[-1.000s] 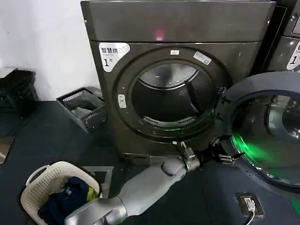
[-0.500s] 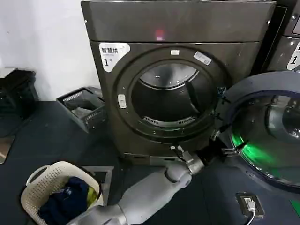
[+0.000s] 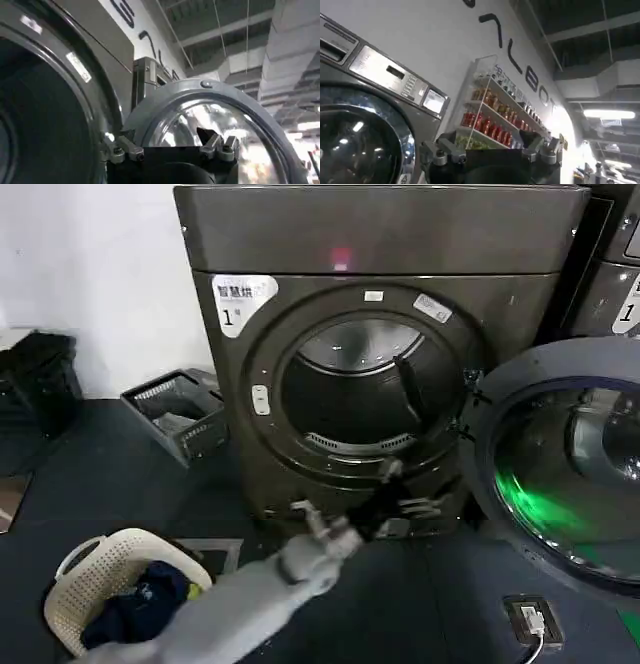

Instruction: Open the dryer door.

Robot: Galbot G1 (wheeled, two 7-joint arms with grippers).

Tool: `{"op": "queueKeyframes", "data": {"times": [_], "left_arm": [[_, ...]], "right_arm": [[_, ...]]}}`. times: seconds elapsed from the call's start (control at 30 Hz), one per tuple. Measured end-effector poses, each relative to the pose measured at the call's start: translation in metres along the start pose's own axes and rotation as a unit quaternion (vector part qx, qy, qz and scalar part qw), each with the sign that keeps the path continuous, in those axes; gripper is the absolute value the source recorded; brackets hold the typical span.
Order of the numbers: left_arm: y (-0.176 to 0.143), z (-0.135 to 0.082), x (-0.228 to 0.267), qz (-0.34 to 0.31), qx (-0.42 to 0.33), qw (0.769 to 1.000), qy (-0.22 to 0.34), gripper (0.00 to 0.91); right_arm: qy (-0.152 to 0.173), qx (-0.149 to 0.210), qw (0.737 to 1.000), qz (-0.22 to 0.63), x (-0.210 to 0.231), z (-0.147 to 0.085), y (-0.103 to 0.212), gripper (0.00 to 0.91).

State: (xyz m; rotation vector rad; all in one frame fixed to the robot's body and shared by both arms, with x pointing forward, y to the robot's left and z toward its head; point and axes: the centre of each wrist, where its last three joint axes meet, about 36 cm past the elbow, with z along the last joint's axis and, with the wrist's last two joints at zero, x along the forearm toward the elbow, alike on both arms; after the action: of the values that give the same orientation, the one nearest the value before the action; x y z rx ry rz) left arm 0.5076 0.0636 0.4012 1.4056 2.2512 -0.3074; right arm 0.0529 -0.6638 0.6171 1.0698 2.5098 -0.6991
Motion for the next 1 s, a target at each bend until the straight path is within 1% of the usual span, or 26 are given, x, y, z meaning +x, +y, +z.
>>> {"op": "queueKeyframes", "data": {"times": [0.07,0.23,0.27,0.37,0.5,0.6,0.7,0.8,1.0], "left_arm": [[0.005,-0.014,0.02,0.008,-0.026,0.999,0.019,0.907],[0.019,-0.054,0.075,-0.022,-0.07,0.994,0.087,0.907],[0.023,-0.064,0.088,-0.032,-0.079,0.99,0.108,0.907],[0.034,-0.091,0.118,-0.047,-0.11,0.982,0.149,0.907],[0.042,-0.122,0.149,-0.052,-0.134,0.968,0.207,0.907],[0.046,-0.146,0.169,-0.027,-0.166,0.951,0.259,0.907],[0.05,-0.172,0.188,-0.022,-0.183,0.932,0.312,0.907],[0.053,-0.194,0.203,-0.02,-0.196,0.91,0.365,0.907],[0.06,-0.232,0.226,-0.006,-0.24,0.842,0.482,0.907]], "right_arm": [[-0.001,-0.001,1.0,0.002,-0.002,0.002,0.001,0.907],[-0.01,0.008,1.0,0.007,-0.009,-0.002,0.002,0.907],[-0.011,0.01,1.0,0.009,-0.01,-0.004,0.002,0.907],[-0.015,0.014,1.0,0.015,-0.013,-0.009,0.001,0.907],[-0.016,0.03,0.999,0.02,-0.016,-0.015,-0.004,0.907],[-0.018,0.029,0.999,0.027,-0.019,-0.013,-0.007,0.907],[-0.021,0.034,0.999,0.03,-0.019,-0.013,-0.008,0.907],[-0.025,0.05,0.998,0.039,-0.02,-0.016,-0.013,0.907],[-0.037,0.071,0.995,0.056,-0.019,-0.027,-0.021,0.907]]}}
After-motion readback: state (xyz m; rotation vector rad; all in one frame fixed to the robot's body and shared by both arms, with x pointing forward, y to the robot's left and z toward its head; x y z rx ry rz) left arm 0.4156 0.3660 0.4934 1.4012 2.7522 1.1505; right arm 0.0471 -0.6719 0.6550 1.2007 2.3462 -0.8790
